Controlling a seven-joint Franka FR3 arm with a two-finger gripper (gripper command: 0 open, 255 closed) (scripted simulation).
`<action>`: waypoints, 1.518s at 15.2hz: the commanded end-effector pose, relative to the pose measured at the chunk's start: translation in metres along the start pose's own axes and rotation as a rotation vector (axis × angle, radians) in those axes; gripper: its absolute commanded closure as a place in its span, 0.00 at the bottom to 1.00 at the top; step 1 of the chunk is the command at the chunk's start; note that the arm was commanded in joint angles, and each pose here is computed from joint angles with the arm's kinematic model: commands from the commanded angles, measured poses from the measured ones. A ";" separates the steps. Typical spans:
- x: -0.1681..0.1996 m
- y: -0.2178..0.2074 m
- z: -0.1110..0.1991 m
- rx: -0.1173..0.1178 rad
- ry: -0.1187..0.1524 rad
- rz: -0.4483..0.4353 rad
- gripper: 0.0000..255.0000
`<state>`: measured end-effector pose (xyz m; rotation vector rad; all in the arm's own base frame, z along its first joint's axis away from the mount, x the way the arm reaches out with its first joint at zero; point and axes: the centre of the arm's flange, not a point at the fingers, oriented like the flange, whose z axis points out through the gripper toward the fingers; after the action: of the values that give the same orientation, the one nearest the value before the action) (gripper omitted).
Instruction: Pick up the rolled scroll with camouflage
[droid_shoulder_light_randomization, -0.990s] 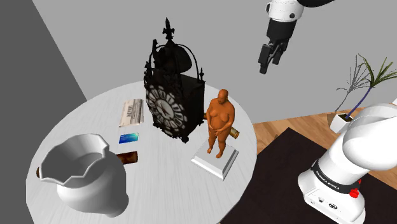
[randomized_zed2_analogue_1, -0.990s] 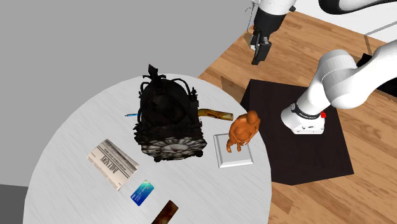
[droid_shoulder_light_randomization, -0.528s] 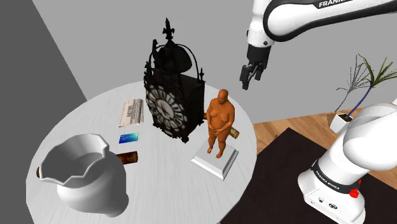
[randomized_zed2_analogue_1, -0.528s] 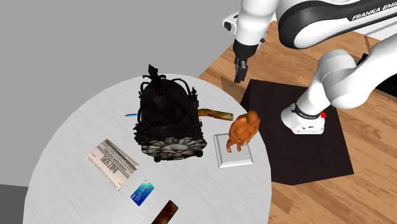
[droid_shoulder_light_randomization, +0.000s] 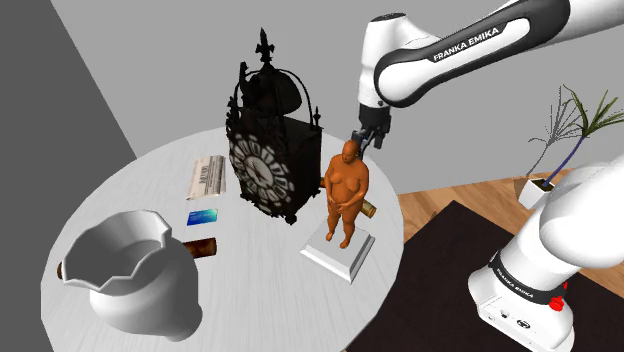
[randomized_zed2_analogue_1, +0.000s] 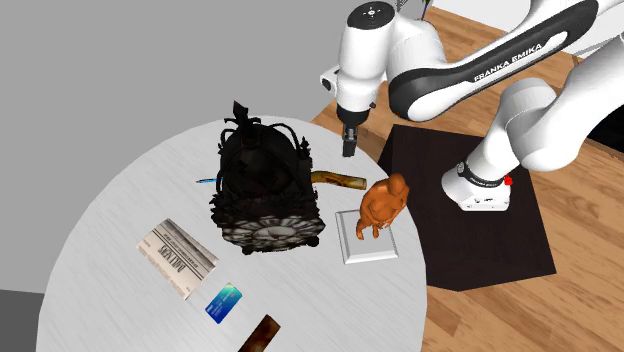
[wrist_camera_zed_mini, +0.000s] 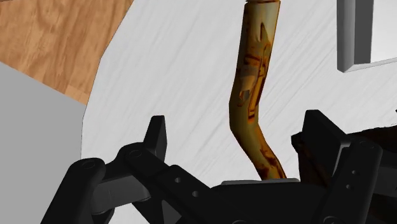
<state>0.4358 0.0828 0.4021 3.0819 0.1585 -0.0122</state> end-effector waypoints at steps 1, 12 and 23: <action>0.011 -0.007 0.026 0.004 -0.001 -0.001 0.00; 0.061 -0.034 0.128 0.018 -0.012 -0.005 0.00; 0.061 -0.036 0.152 0.018 -0.012 -0.005 1.00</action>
<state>0.4919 0.1156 0.2487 3.0986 0.1655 -0.0312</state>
